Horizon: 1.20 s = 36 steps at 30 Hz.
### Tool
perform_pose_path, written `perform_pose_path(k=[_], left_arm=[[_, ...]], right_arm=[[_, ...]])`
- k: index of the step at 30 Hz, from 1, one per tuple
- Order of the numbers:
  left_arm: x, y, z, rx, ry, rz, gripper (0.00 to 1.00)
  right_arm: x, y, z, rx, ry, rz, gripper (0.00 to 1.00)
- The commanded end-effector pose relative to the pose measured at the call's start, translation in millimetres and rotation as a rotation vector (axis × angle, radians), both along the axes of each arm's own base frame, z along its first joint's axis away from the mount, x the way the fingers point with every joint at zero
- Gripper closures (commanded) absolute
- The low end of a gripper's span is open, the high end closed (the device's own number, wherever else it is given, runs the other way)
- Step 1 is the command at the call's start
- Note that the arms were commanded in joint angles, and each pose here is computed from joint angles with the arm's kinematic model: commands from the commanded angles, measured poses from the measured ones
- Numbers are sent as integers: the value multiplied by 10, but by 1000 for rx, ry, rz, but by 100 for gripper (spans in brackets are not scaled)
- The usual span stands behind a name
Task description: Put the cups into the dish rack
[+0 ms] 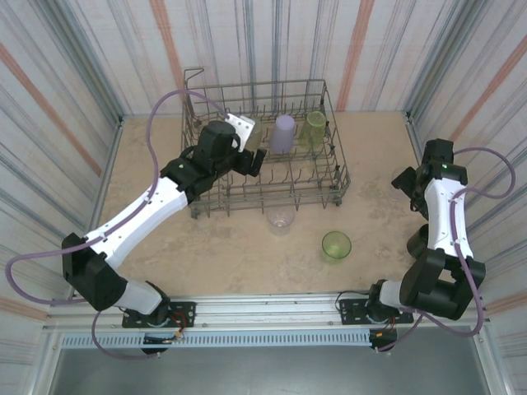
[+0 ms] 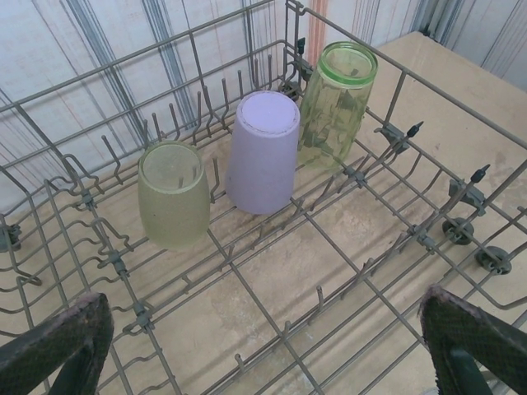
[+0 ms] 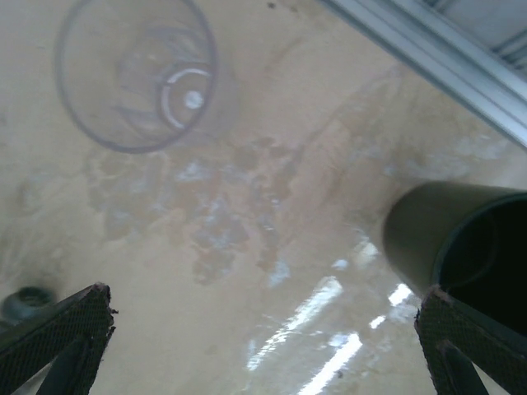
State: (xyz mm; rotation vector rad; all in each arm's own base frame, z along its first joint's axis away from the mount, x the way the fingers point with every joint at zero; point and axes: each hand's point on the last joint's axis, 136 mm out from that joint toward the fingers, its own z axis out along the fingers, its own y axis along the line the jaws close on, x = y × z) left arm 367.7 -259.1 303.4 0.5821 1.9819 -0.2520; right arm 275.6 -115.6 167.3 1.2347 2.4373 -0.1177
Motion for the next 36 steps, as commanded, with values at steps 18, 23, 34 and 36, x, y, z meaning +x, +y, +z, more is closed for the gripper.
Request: perform_pose_path(k=[18, 23, 34, 36], left_arm=[[-39, -19, -45, 100, -29, 10, 1], [-35, -38, -92, 106, -19, 5, 1], [-39, -81, -176, 163, -29, -9, 1], [-35, -88, -196, 189, -37, -10, 1]], right_arm=[[-495, -453, -286, -152, 123, -195, 1], [-427, -483, -361, -155, 103, -165, 1], [-317, -446, -736, -92, 164, -105, 14], [-316, -422, -803, -71, 178, -106, 15]])
